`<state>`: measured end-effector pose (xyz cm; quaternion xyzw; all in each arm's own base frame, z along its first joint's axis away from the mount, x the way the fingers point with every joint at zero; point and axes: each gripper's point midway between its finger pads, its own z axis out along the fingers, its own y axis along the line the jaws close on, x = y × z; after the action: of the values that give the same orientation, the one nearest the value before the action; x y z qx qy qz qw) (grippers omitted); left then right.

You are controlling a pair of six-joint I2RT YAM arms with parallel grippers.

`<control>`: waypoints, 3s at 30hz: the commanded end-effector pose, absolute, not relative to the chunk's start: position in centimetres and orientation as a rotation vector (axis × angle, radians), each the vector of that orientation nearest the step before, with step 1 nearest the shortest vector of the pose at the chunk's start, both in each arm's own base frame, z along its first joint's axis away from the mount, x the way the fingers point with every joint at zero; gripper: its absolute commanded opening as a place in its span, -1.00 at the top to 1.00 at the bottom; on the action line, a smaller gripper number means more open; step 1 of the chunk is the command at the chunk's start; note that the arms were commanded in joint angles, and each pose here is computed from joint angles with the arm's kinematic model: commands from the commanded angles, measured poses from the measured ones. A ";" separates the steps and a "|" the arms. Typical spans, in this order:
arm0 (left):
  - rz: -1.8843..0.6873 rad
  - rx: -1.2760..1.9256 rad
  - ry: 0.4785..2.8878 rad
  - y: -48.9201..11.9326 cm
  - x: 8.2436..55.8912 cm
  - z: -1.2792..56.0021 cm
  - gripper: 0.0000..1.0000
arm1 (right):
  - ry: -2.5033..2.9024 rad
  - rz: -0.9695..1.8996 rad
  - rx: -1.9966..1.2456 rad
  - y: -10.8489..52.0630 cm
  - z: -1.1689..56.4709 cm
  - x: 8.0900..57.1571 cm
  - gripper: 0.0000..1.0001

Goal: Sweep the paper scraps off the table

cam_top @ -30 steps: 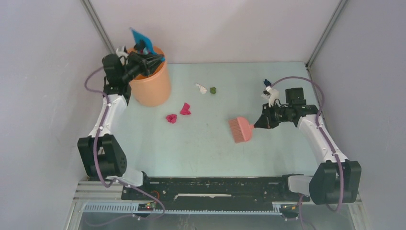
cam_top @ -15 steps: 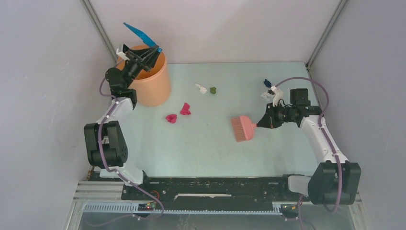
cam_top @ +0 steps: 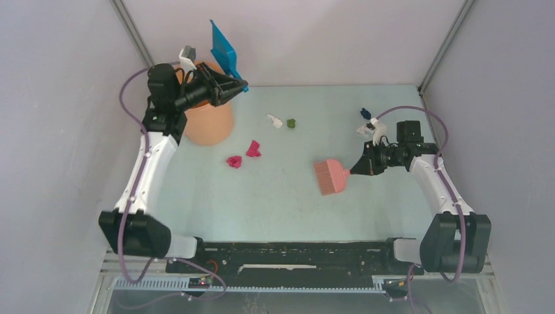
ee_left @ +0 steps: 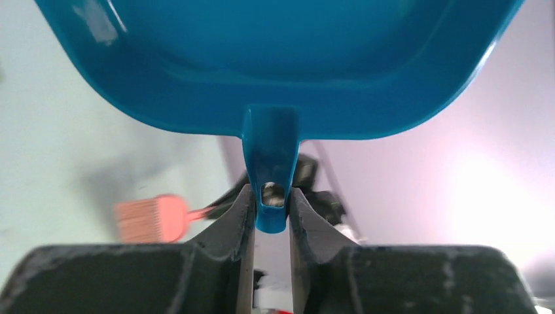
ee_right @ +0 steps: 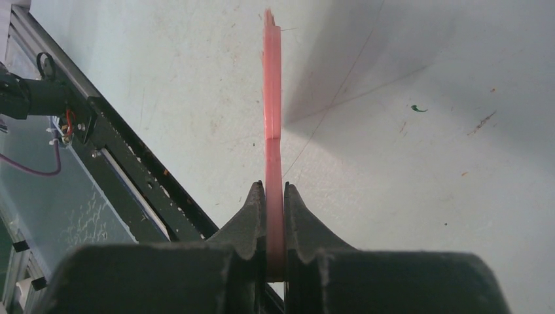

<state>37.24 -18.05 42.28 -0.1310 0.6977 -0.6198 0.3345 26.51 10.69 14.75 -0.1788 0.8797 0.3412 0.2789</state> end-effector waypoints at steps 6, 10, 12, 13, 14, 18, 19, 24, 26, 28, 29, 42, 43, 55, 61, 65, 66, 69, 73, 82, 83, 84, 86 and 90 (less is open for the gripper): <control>-0.789 -0.116 2.515 -13.9 23.9 24.6 1.00 | 2.212 0.663 -0.726 11.8 19.1 28.7 1.00; -0.569 -0.083 2.661 -11.2 18.8 20.8 1.00 | 2.157 0.429 -0.944 13.5 20.9 31.1 1.00; -0.417 -0.076 2.736 -9.1 16.7 19.5 1.00 | 2.117 0.337 -1.038 15.0 22.3 32.6 1.00; -0.315 -0.076 2.769 -7.9 16.0 18.7 1.00 | 2.096 0.312 -1.072 15.8 23.2 33.3 1.00; -0.222 -0.091 2.782 -6.8 15.6 18.0 1.00 | 2.075 0.299 -1.099 16.7 24.0 34.0 1.00; -0.258 -0.072 2.873 -7.5 14.1 16.0 1.00 | 2.014 0.277 -1.189 20.4 26.2 36.5 1.00; -0.242 -0.062 2.894 -7.5 13.9 15.5 1.00 | 1.995 0.276 -1.217 21.6 26.5 36.9 1.00; -0.068 -0.071 3.000 -6.8 12.8 13.1 1.00 | 1.955 0.247 -1.335 26.5 26.5 37.1 1.00; -0.054 -0.026 3.049 -7.5 12.0 11.8 0.99 | 1.967 0.243 -1.353 27.1 25.8 36.6 1.00; -0.058 0.074 3.083 -8.8 11.2 10.4 0.93 | 1.975 0.252 -1.342 27.0 25.3 36.3 1.00; -0.079 0.128 3.100 -9.7 10.8 9.7 0.90 | 1.983 0.253 -1.333 26.9 25.0 36.1 1.00; -0.188 0.401 3.079 -16.9 11.2 4.1 0.59 | 2.074 0.249 -1.196 21.2 23.4 32.3 1.00; -0.186 0.396 3.060 -17.2 11.5 3.8 0.57 | 2.073 0.244 -1.191 21.0 23.5 32.2 1.00; -0.163 0.347 2.782 -18.8 12.5 2.6 0.05 | 2.126 0.273 -1.140 19.3 22.5 31.0 1.00; -0.263 0.296 2.702 -19.5 12.3 3.2 0.16 | 2.148 0.305 -1.140 19.6 21.8 30.7 1.00; -0.218 0.302 2.735 -18.9 11.8 2.6 0.27 | 2.145 0.319 -1.139 20.1 21.7 30.6 1.00; -0.200 0.302 2.745 -18.7 11.7 2.4 0.31 | 2.140 0.322 -1.143 20.3 21.8 30.6 1.00; -0.156 0.299 2.768 -18.3 11.5 2.2 0.33 | 2.124 0.310 -1.155 20.8 21.8 30.6 1.00; -0.148 0.301 2.778 -18.5 11.3 2.2 0.30 | 2.116 0.314 -1.181 21.7 21.7 30.5 1.00; -0.071 0.206 2.782 -16.7 10.9 5.1 0.82 | 2.022 0.347 -1.283 26.0 23.4 31.2 1.00; -0.060 0.200 2.793 -16.4 10.7 5.5 0.88 | 2.002 0.354 -1.307 26.9 23.5 31.4 1.00; -0.044 0.186 2.804 -16.0 10.4 5.8 0.94 | 1.980 0.354 -1.336 27.7 23.6 31.5 1.00; -0.017 0.160 2.842 -15.3 9.6 6.3 1.00 | 1.917 0.330 -1.401 29.6 24.0 31.9 1.00; -0.010 0.082 2.939 -14.0 7.9 6.4 1.00 | 1.762 0.200 -1.546 33.6 23.9 33.4 1.00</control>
<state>9.74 -16.18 5.69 0.0682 0.9871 -0.0260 0.1425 31.90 29.48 22.23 -0.5457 0.7577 0.1180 0.3379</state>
